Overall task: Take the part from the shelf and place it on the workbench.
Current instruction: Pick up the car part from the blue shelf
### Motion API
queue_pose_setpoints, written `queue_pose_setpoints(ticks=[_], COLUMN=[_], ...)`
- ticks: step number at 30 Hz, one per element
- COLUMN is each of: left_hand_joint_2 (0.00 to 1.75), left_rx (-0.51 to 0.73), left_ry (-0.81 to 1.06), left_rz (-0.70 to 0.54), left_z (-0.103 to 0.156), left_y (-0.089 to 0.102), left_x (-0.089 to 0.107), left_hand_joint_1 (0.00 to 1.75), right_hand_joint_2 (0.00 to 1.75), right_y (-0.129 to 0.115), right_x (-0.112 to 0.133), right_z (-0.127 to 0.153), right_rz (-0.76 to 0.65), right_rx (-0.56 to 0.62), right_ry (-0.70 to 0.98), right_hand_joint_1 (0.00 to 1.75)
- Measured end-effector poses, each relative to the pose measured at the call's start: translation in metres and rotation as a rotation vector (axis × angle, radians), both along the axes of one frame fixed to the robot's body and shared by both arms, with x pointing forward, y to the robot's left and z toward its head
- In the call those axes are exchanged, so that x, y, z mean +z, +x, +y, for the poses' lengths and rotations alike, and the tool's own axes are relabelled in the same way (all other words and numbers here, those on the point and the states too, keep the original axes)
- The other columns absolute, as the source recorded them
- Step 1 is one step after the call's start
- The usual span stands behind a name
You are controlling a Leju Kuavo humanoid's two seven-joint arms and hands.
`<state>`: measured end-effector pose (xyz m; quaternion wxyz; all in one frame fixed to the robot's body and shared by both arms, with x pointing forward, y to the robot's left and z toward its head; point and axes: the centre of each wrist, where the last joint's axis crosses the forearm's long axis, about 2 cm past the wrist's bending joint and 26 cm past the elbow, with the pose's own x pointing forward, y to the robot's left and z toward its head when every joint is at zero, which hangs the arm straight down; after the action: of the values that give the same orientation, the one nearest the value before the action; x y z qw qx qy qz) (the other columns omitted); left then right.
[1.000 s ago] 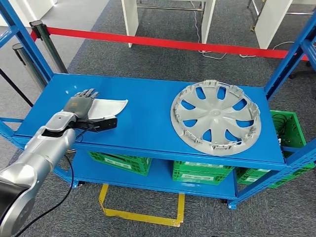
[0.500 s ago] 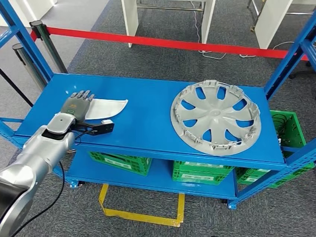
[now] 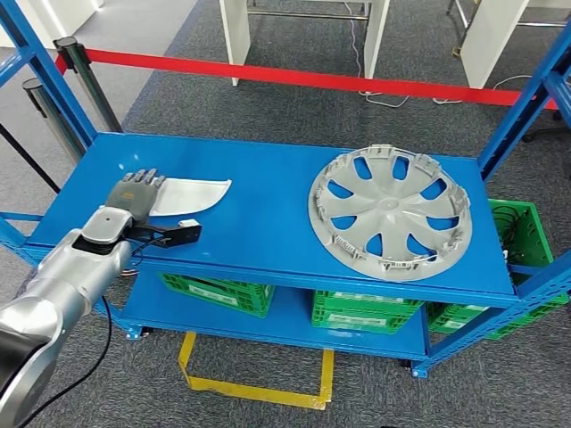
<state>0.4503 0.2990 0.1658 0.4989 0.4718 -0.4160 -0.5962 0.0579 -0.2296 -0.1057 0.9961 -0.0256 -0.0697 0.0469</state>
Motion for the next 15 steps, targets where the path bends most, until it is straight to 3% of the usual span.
queue_pose_setpoints(ticks=[9, 15], left_hand_joint_2=[1.75, 1.75], left_rx=[0.016, 0.033], left_ry=[0.008, -0.032], left_rz=[0.022, -0.063], left_z=[0.0050, 0.0057], left_y=[-0.0007, -0.0015], left_x=[-0.0020, -0.0021], left_hand_joint_1=[1.75, 1.75], right_hand_joint_2=[0.00, 0.00], right_y=[0.0006, 0.0006], right_x=[0.0001, 0.0001], right_z=[0.0000, 0.0000], right_rz=[0.002, 0.002], right_rx=[0.002, 0.007], right_ry=[0.000, -0.003], right_hand_joint_1=[0.00, 0.00])
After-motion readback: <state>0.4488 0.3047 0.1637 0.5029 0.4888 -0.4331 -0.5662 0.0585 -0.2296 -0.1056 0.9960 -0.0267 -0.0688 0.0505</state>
